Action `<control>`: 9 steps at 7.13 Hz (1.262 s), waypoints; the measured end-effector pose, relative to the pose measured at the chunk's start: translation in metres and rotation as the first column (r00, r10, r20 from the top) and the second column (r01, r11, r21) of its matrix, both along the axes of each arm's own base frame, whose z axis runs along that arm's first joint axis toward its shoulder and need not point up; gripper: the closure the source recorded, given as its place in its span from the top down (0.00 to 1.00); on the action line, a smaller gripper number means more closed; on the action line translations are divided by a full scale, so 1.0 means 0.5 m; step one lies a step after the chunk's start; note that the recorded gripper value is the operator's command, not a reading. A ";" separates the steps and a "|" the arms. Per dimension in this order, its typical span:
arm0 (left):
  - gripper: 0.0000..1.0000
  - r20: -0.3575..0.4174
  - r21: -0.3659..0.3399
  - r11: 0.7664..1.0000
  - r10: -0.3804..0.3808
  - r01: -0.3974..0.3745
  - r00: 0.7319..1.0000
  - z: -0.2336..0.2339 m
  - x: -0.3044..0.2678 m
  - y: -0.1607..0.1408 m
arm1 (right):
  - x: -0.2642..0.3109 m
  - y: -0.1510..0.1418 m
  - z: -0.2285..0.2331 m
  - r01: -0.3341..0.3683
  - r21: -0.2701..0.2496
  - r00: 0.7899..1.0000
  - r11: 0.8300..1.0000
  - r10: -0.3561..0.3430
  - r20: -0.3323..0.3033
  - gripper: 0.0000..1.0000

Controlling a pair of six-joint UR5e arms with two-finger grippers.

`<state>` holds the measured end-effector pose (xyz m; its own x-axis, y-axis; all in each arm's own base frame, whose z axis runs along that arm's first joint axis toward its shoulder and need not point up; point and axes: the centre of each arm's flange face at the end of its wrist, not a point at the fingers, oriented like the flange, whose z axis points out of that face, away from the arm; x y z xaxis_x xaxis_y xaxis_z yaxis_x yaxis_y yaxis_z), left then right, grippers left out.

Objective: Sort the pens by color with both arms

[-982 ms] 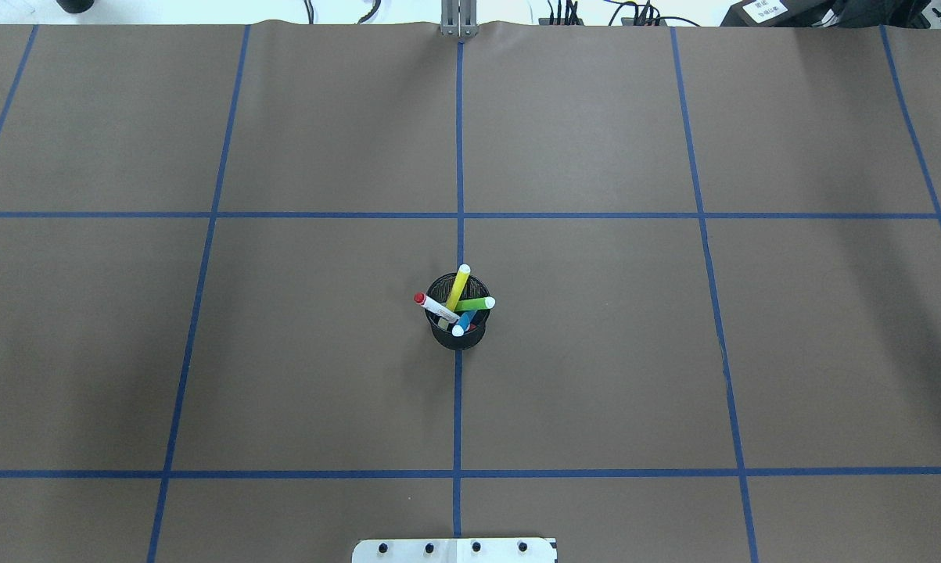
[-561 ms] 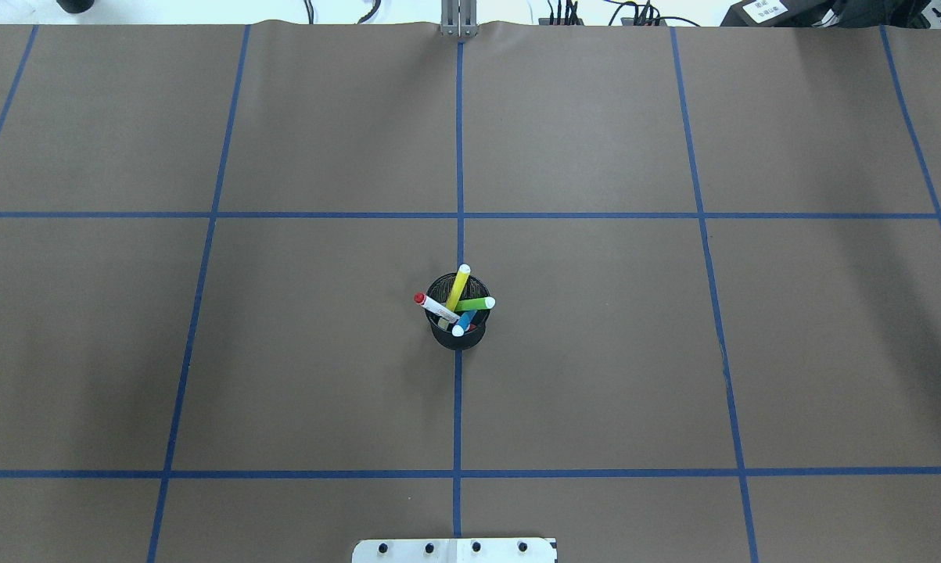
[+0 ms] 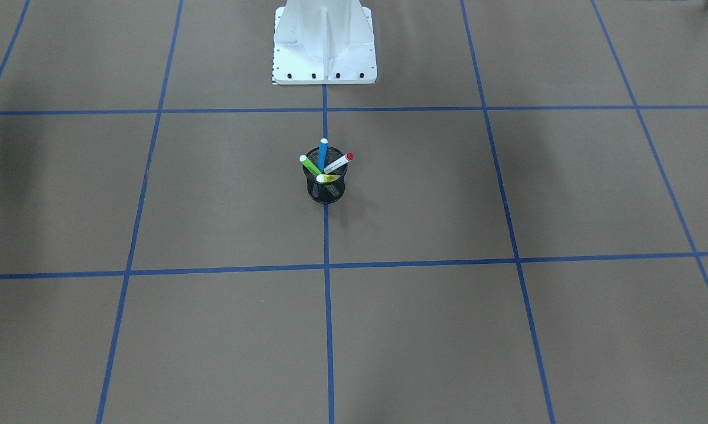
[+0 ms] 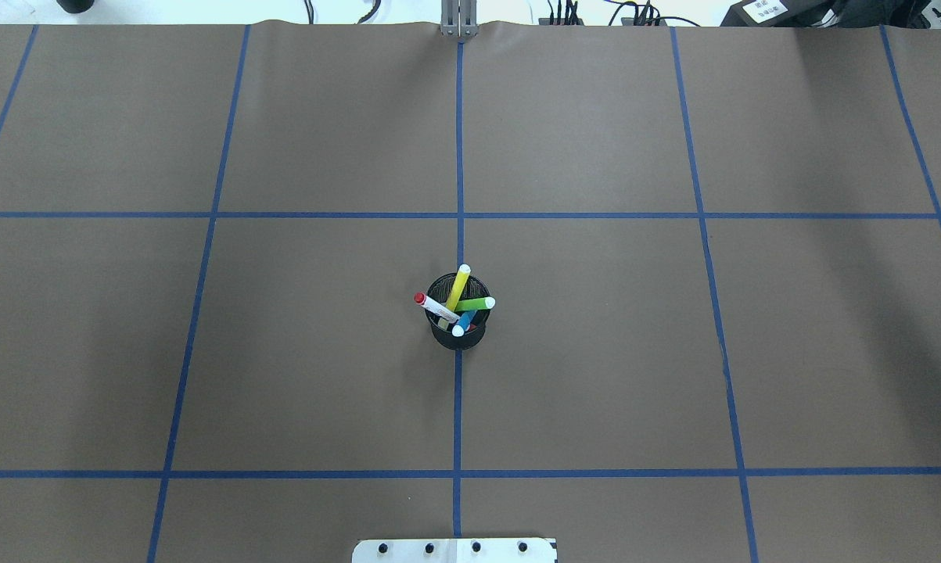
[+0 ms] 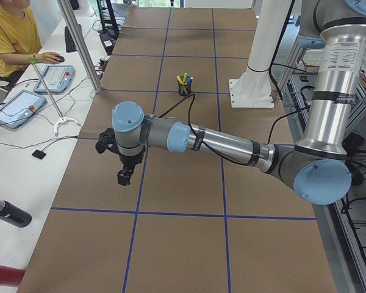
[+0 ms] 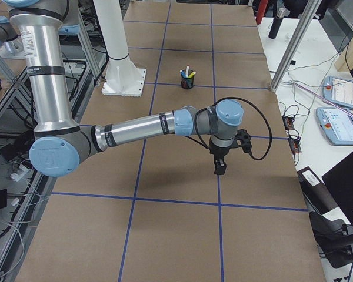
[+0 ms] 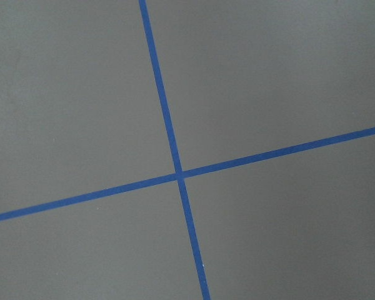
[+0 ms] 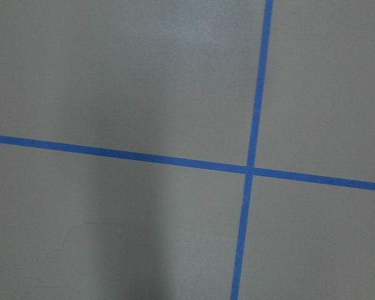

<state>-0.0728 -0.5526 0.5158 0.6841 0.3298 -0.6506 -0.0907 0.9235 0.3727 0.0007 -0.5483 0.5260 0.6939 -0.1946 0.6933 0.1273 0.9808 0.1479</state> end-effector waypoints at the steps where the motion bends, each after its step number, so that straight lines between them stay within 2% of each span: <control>1: 1.00 -0.001 0.060 0.998 0.001 -0.001 1.000 -0.018 0.001 -0.005 | -0.043 -0.019 -0.047 0.037 0.040 0.999 0.999 -0.038 0.021 1.00; 3: 1.00 -0.015 0.162 0.986 0.028 -0.025 1.000 -0.045 0.028 -0.015 | -0.159 -0.059 -0.161 0.113 0.117 0.991 0.987 -0.121 0.061 1.00; 4: 1.00 -0.026 0.171 0.985 0.040 -0.035 0.999 -0.062 0.058 -0.024 | -0.224 -0.074 -0.226 0.125 0.128 0.988 0.984 -0.135 0.078 1.00; 6: 1.00 -0.085 0.122 0.992 -0.006 0.016 0.996 -0.123 0.132 -0.051 | -0.348 -0.057 -0.365 0.087 0.085 0.987 0.993 -0.097 0.128 1.00; 7: 1.00 -0.119 0.087 0.995 -0.031 0.042 0.992 -0.154 0.177 -0.062 | -0.398 -0.034 -0.434 0.056 0.049 0.986 0.997 -0.063 0.157 1.00; 9: 1.00 -0.171 0.041 0.998 -0.036 0.044 0.985 -0.218 0.280 -0.079 | -0.496 0.017 -0.540 -0.021 -0.040 0.976 0.999 0.029 0.214 1.00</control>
